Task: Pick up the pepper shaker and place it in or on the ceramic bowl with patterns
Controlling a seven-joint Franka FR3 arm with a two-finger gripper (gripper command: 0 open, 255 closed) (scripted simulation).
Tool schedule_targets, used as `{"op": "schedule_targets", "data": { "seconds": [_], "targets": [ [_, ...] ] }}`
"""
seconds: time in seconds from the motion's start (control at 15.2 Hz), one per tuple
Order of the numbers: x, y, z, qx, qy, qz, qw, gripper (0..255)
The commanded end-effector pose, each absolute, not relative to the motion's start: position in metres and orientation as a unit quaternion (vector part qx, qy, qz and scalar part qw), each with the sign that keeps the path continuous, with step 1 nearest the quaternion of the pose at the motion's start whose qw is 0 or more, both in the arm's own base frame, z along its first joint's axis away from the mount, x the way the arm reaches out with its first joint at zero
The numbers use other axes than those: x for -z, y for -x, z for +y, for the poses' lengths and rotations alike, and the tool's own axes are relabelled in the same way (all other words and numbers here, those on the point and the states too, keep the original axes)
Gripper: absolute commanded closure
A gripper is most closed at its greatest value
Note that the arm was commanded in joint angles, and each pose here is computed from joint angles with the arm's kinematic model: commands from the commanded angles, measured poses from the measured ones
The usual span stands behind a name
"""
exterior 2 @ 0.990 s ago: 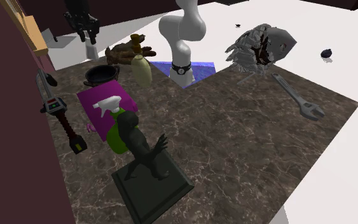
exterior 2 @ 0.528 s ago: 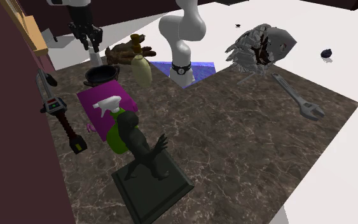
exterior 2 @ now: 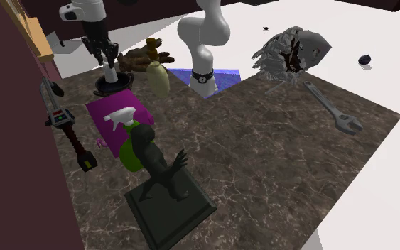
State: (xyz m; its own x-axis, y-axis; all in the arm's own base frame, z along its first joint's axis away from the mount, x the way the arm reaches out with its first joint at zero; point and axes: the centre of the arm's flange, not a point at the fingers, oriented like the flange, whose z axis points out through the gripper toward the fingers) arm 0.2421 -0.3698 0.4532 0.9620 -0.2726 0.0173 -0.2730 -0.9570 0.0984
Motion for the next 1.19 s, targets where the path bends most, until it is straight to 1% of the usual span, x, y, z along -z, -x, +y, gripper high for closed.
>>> {"op": "schedule_targets", "data": {
  "seconds": [0.0,0.33,0.4,0.73,0.99,1.12],
  "targets": [
    [-0.451,-0.242,-0.370,-0.002,-0.989,-0.138,0.050,255],
    [-0.451,-0.242,-0.370,-0.002,-0.989,-0.138,0.050,255],
    [-0.451,-0.242,-0.370,-0.002,-0.989,-0.138,0.050,0],
    [-0.451,-0.242,-0.370,-0.002,-0.989,-0.138,0.050,0],
    [-0.501,-0.243,-0.365,-0.002,-0.989,-0.138,0.050,0],
    [-0.501,-0.243,-0.365,-0.002,-0.989,-0.138,0.050,0]
  ]
}}
